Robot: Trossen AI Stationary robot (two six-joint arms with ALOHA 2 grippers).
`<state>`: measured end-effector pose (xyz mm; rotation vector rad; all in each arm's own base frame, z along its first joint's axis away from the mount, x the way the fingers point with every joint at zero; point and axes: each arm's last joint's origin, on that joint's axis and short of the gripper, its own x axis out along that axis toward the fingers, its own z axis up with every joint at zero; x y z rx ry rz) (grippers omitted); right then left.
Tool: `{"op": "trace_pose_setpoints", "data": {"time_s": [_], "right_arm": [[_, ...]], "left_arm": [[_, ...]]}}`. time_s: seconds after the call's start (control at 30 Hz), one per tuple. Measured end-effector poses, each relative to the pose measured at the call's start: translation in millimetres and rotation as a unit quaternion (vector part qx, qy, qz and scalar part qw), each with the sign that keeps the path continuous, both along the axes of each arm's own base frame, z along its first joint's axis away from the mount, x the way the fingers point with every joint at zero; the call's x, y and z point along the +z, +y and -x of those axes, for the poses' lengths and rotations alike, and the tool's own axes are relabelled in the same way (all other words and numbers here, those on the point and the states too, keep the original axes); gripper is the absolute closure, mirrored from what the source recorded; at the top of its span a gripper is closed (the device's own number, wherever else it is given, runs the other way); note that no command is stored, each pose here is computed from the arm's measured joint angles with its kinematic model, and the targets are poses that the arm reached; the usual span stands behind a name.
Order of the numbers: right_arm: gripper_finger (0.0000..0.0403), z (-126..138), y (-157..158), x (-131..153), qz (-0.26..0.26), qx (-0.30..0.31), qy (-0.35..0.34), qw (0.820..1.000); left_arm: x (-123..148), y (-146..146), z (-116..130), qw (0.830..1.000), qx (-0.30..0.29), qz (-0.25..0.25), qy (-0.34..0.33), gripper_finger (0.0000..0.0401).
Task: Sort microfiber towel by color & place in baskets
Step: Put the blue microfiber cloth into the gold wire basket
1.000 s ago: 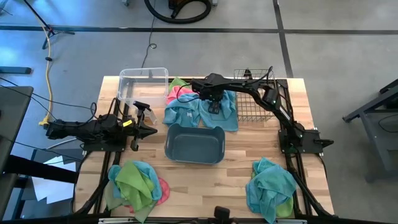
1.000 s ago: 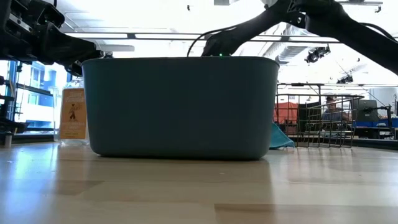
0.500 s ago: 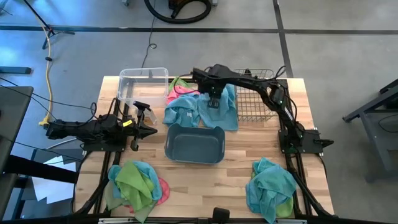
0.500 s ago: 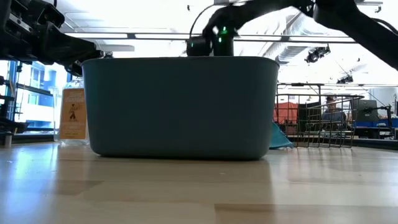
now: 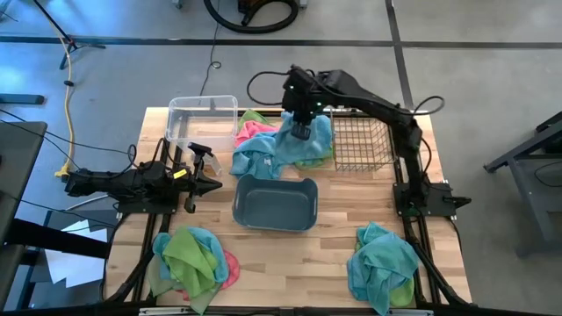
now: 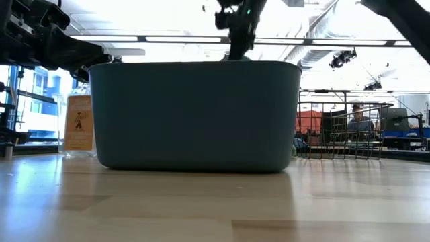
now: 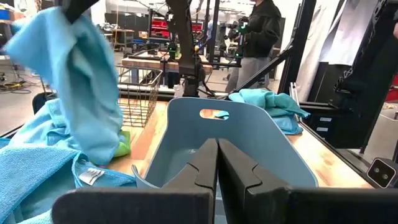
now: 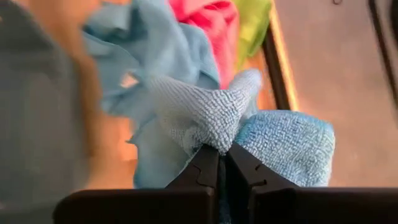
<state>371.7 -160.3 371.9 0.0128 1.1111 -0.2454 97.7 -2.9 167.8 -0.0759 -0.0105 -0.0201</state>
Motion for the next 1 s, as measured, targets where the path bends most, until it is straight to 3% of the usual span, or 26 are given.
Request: {"op": "trace_pose_setpoints", "data": {"time_s": [0.17,0.43,0.7,0.83,1.0], "right_arm": [[0.0402,10.0,18.5,27.9,-0.009,0.035,-0.081,0.996],[0.0403,18.3,54.0,61.1,-0.054,0.1,-0.207,0.972],[0.0403,35.1,83.3,57.6,-0.081,0.105,-0.268,0.954],[0.0403,54.4,102.2,55.7,-0.1,0.1,-0.341,0.929],[0.0403,71.3,124.6,48.8,-0.121,0.104,-0.465,0.871]], "left_arm": [[0.0,0.0,0.0,1.0,0.0,0.0,0.0,0.0401],[0.0,0.0,0.0,1.0,0.0,0.0,0.0,0.0401],[0.0,0.0,0.0,1.0,0.0,0.0,0.0,0.0401],[0.0,0.0,0.0,1.0,0.0,0.0,0.0,0.0401],[0.0,0.0,0.0,1.0,0.0,0.0,0.0,0.0401]]}}
